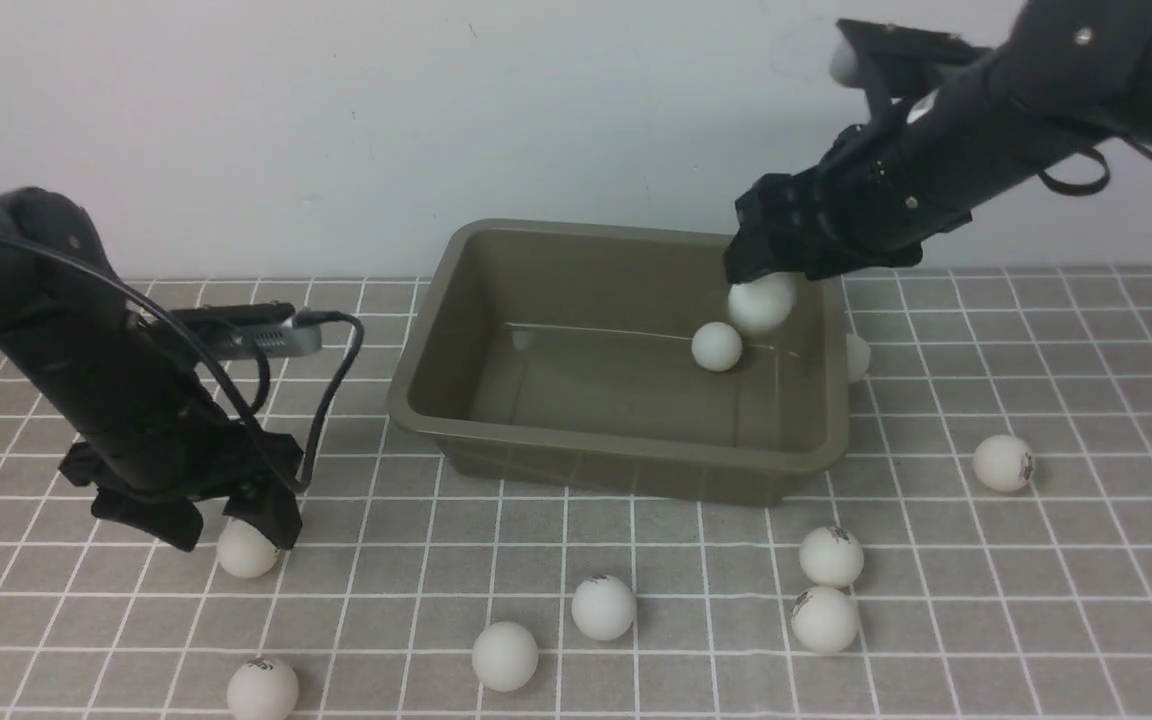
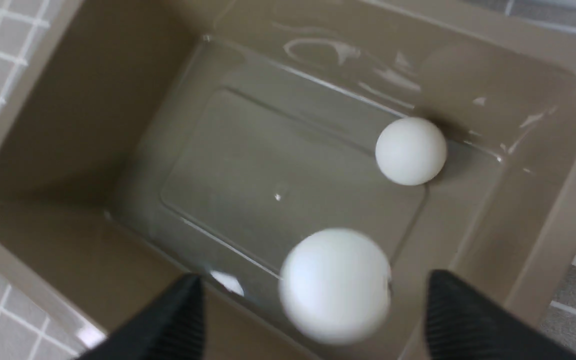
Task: Put the table tennis balls into the box on the grey coffee tablecloth.
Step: 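Release the ping pong ball into the bin and lift the gripper away, then reach for and grasp a ping pong ball on the table beside the basket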
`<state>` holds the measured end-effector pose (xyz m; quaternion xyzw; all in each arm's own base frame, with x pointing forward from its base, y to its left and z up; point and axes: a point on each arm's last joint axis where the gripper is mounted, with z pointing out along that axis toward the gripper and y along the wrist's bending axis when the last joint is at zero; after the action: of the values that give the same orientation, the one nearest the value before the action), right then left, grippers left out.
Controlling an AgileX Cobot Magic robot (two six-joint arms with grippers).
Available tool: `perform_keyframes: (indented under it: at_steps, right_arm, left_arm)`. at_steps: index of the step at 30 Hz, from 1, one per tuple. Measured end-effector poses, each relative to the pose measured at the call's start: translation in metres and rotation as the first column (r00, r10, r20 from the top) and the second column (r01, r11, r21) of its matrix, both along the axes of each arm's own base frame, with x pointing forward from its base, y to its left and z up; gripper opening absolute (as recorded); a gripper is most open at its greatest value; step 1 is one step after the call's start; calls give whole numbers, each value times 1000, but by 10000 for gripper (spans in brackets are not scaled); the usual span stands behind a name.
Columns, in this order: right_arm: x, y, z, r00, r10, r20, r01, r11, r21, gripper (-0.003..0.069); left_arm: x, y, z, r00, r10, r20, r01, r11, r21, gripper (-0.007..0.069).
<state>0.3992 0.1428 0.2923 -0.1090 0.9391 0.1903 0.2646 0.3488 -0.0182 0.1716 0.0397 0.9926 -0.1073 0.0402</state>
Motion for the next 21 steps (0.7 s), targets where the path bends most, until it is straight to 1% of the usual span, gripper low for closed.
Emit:
perform_keyframes:
  at_steps: [2, 3, 4, 5, 6, 7, 8, 9, 10, 11, 12, 13, 14, 15, 16, 17, 18, 19, 21]
  right_arm:
    - [1, -1, 5, 1000, 19, -2, -19, 999, -33, 635]
    - [1, -3, 13, 1000, 29, 2, -29, 998, -59, 664]
    - [0, -4, 18, 1000, 30, 10, -29, 996, -79, 671]
    - [-3, -9, 28, 999, 27, 25, -24, 992, -121, 670]
    - [-5, -11, 35, 999, 30, 37, -24, 990, -141, 657]
    - [-7, -15, 39, 998, 29, 48, -20, 985, -174, 641]
    - [-11, -20, 45, 998, 23, 52, -12, 978, -206, 601]
    - [-16, -30, 54, 998, 6, 61, 10, 967, -255, 536]
    - [-16, -30, 54, 998, 6, 61, 10, 967, -255, 536]
    - [-22, -45, 62, 998, -24, 50, 38, 953, -301, 420]
    - [-23, -58, 65, 998, -55, 35, 64, 944, -322, 304]
    - [-24, -69, 66, 996, -80, 31, 86, 939, -334, 252]
    - [-23, -73, 67, 995, -92, 30, 97, 937, -336, 217]
    - [-22, -91, 63, 990, -139, 16, 136, 928, -346, 108]
    - [-21, -107, 55, 981, -193, -14, 177, 923, -341, 44]
    - [-21, -111, 53, 978, -210, -21, 190, 922, -338, 38]
    - [-23, -129, 33, 955, -279, -95, 235, 915, -327, 3]
    - [-24, -133, 29, 950, -293, -112, 243, 914, -326, 2]
    - [-29, -143, 12, 928, -330, -174, 262, 908, -327, -1]
  left_arm:
    - [3, 0, -8, 1000, 5, 3, -5, 1000, 4, 587]
    - [6, 1, -14, 1000, 9, 2, -9, 1000, 7, 564]
    - [7, 1, -17, 1000, 10, 5, -10, 1000, 9, 541]
    - [8, 1, -21, 1000, 13, 5, -13, 1000, 11, 479]
    - [9, 1, -23, 1000, 13, 4, -13, 1000, 11, 442]
    - [9, 1, -24, 1000, 13, 1, -13, 1000, 11, 385]
    - [10, 1, -23, 1000, 9, 5, -9, 1000, 13, 340]
    - [12, 1, -20, 1000, 4, 7, -4, 1000, 14, 347]
    - [13, 1, -19, 1000, 4, 8, -4, 1000, 13, 348]
    - [18, 0, -9, 1000, -2, 26, 2, 1000, 11, 352]
    - [20, 0, 0, 999, -8, 34, 8, 1000, 6, 352]
    - [22, 0, 7, 999, -11, 45, 11, 1000, 3, 352]
    - [23, -1, 11, 999, -12, 51, 12, 1000, 1, 352]
    - [28, -3, 29, 997, -16, 78, 17, 1000, -14, 352]
    - [33, -6, 49, 993, -25, 119, 29, 999, -27, 352]
    - [33, -7, 50, 993, -27, 118, 31, 999, -29, 352]
    - [38, -19, 74, 983, -48, 176, 58, 997, -51, 352]
    - [39, -20, 76, 982, -52, 181, 62, 997, -51, 352]
    - [43, -39, 94, 968, -81, 239, 103, 992, -79, 352]
